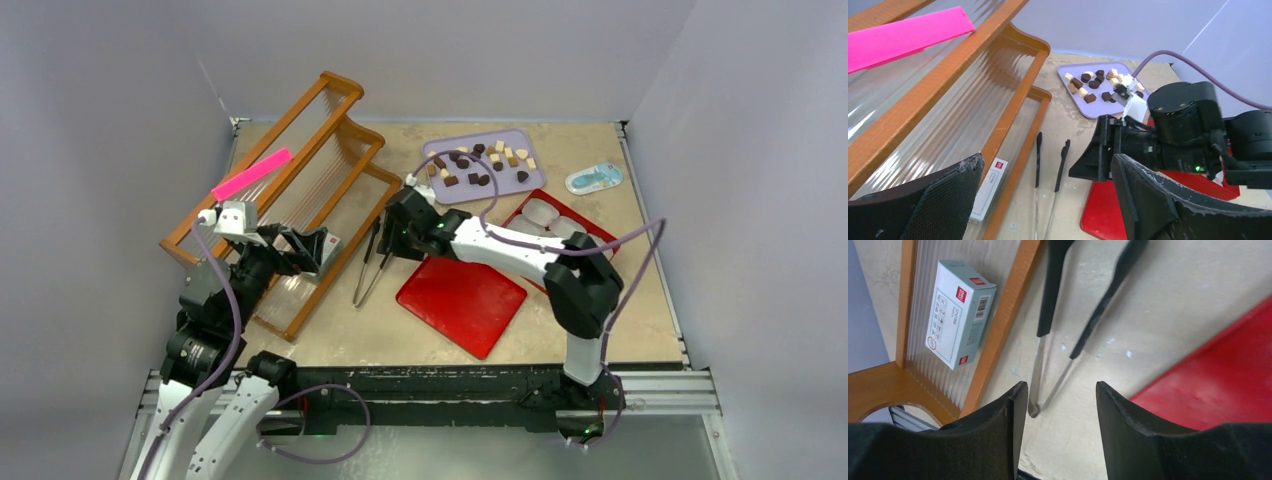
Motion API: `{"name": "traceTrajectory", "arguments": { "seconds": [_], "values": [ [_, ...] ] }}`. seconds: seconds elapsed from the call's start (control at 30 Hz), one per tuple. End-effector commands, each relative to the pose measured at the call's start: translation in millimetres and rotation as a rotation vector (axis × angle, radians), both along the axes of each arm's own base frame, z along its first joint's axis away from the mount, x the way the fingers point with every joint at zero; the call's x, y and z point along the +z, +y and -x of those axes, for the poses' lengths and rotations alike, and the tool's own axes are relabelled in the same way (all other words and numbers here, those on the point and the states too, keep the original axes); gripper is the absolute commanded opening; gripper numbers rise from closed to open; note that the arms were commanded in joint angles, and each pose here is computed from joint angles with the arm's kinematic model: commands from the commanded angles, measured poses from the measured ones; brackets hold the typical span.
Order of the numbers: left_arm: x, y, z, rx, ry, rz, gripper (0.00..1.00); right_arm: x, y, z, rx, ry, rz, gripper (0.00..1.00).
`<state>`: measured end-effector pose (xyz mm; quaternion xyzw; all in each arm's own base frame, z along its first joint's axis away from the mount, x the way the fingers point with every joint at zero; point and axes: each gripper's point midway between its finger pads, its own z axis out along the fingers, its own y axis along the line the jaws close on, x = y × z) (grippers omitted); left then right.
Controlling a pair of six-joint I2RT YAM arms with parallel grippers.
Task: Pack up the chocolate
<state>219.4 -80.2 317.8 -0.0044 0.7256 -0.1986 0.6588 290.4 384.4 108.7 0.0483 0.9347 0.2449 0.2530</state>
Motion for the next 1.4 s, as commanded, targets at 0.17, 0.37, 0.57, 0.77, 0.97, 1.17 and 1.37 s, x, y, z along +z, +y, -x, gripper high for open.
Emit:
{"name": "traceTrajectory", "arguments": {
  "seconds": [0.17,0.37,0.57,0.77,0.97,1.17,1.37],
  "values": [
    [6.9,15.6,3.6,0.074,-0.043,-0.005,0.97,-19.6,31.3,-5.5,-0.016,-0.008,0.084,0.49],
    [6.4,19.3,3.6,0.093,-0.043,-0.007,0.97,-44.2,48.6,-2.7,0.046,0.036,0.107,0.48],
    [7.3,21.4,4.7,0.103,-0.044,-0.006,0.97,-63.2,40.3,-3.9,0.060,0.051,0.198,0.46],
    [6.8,25.1,6.3,0.120,-0.042,-0.004,0.97,-71.7,28.6,-3.8,0.090,0.049,0.272,0.34],
    [7.2,26.4,7.1,0.126,-0.044,-0.002,0.97,-61.5,7.2,-14.4,0.088,-0.026,0.371,0.25],
    [5.7,27.4,5.7,0.135,-0.035,-0.006,0.97,-51.4,-3.4,-30.7,0.115,-0.096,0.347,0.23],
    [5.8,29.3,5.5,0.145,-0.037,-0.005,0.96,-28.9,-5.7,-41.2,0.059,-0.133,0.364,0.55]
  ]
}}
